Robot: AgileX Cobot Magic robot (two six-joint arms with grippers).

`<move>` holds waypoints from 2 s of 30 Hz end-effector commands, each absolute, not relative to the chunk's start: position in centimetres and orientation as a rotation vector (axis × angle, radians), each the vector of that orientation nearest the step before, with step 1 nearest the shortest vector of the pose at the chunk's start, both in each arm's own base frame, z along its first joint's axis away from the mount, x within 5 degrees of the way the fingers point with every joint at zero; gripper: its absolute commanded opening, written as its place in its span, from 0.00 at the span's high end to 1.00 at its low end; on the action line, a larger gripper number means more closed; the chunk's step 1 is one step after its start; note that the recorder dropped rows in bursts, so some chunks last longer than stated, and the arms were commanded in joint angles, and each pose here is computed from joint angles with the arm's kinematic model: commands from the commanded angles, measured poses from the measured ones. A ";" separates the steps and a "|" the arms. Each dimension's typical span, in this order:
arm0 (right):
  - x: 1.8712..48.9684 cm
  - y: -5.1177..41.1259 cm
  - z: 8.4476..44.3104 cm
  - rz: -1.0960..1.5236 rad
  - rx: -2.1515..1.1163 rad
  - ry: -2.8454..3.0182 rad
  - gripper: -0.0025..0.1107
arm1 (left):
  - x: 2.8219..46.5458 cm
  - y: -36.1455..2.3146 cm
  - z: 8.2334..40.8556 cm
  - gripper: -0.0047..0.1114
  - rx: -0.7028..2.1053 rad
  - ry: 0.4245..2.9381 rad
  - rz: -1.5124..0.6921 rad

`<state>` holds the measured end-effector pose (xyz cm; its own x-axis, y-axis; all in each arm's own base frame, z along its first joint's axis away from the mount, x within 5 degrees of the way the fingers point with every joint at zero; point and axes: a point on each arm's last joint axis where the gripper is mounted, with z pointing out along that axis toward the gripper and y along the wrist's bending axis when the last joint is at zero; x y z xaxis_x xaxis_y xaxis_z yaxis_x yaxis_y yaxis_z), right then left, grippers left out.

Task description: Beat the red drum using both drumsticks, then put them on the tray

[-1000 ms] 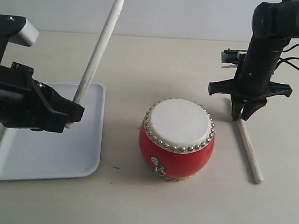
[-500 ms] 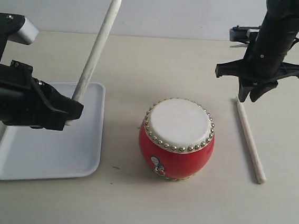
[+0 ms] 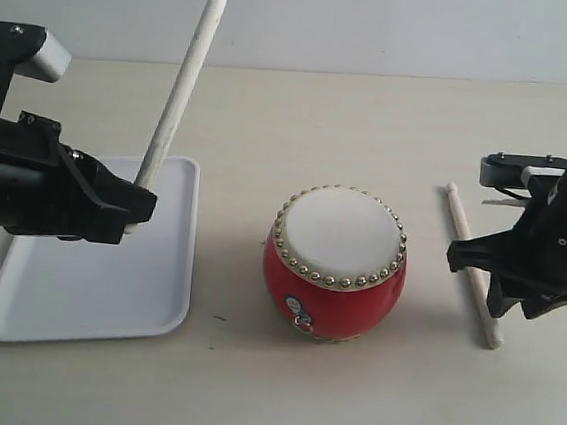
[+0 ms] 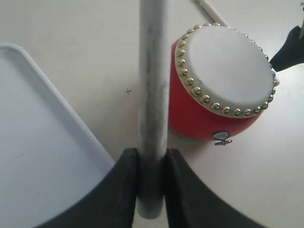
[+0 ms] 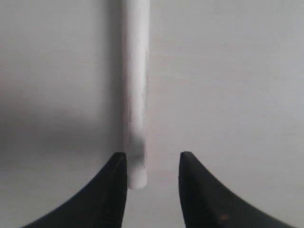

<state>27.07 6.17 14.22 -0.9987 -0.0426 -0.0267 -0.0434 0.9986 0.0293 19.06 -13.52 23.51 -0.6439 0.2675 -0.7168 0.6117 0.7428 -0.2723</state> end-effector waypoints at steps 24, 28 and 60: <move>27.9 7.2 11.8 0.037 -0.040 3.073 0.61 | 18.9 -13.5 23.6 0.96 0.644 2.264 -0.677; 28.1 7.1 11.7 0.023 -0.032 3.059 0.63 | 18.9 -13.5 23.6 0.96 0.641 2.264 -0.679; 23.1 5.8 25.1 0.063 -0.322 2.735 0.98 | 18.9 -11.6 29.3 0.96 0.592 2.414 -0.423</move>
<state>24.37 5.79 23.05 -0.9261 -0.1959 -0.3223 -0.1974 0.9799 -0.0282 19.54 -13.07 28.34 -0.6779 0.3350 -0.6544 0.5877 0.7817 -0.2087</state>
